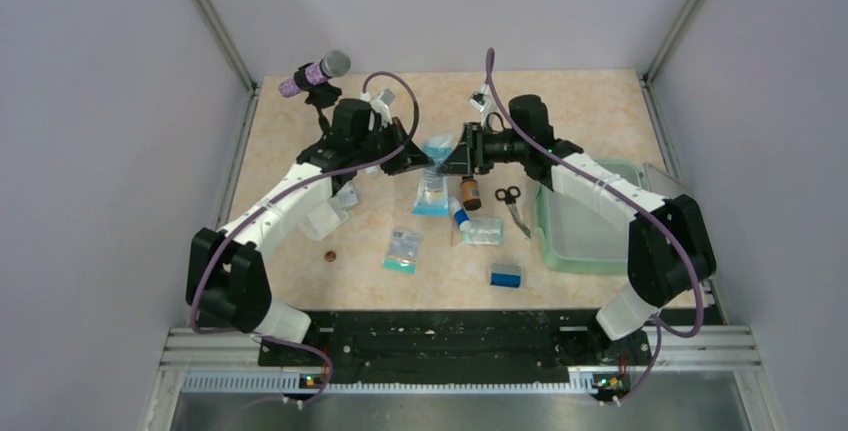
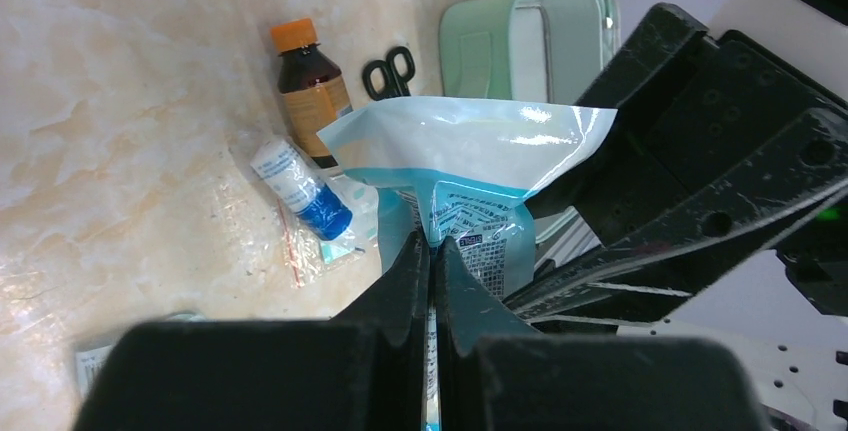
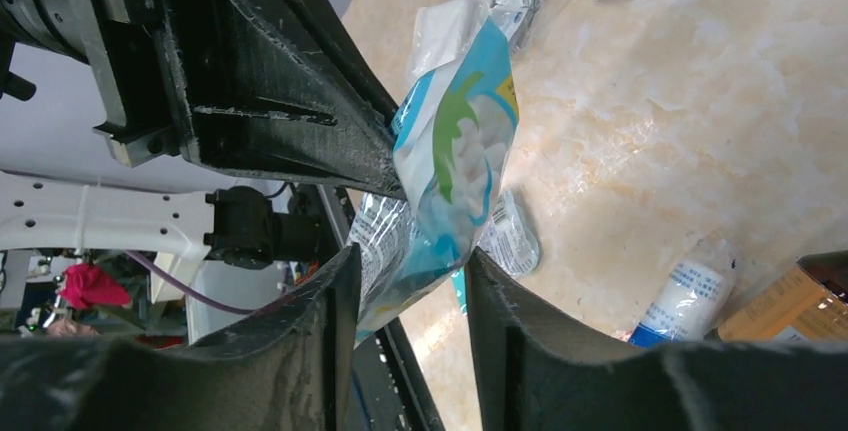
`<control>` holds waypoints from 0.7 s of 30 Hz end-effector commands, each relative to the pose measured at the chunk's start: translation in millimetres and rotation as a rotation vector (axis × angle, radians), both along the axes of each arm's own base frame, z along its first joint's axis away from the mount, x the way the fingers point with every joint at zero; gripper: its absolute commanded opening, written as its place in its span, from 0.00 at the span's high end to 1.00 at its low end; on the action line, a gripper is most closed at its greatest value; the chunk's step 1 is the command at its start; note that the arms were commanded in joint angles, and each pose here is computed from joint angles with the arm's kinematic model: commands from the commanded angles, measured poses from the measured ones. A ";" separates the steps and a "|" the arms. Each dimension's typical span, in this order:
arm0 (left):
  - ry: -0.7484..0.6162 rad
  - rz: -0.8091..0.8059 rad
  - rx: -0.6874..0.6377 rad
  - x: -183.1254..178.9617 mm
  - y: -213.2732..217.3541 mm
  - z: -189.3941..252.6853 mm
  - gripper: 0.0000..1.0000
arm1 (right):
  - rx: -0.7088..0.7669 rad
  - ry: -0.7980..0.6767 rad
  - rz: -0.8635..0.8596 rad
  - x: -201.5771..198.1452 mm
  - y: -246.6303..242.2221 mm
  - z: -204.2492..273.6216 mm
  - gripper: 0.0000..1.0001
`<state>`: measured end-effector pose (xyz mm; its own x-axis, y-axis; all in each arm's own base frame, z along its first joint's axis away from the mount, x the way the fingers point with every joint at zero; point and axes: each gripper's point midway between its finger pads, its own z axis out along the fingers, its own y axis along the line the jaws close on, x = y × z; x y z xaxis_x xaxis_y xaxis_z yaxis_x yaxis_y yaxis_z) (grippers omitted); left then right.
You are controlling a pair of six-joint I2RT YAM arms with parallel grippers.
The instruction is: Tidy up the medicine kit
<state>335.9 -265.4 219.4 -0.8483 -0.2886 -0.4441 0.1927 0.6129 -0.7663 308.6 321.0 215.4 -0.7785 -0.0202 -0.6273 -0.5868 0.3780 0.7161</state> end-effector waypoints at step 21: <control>-0.407 -0.284 0.443 -54.2 72.8 11.6 0.27 | -0.795 -0.912 0.047 -4.8 -146.0 36.2 1.00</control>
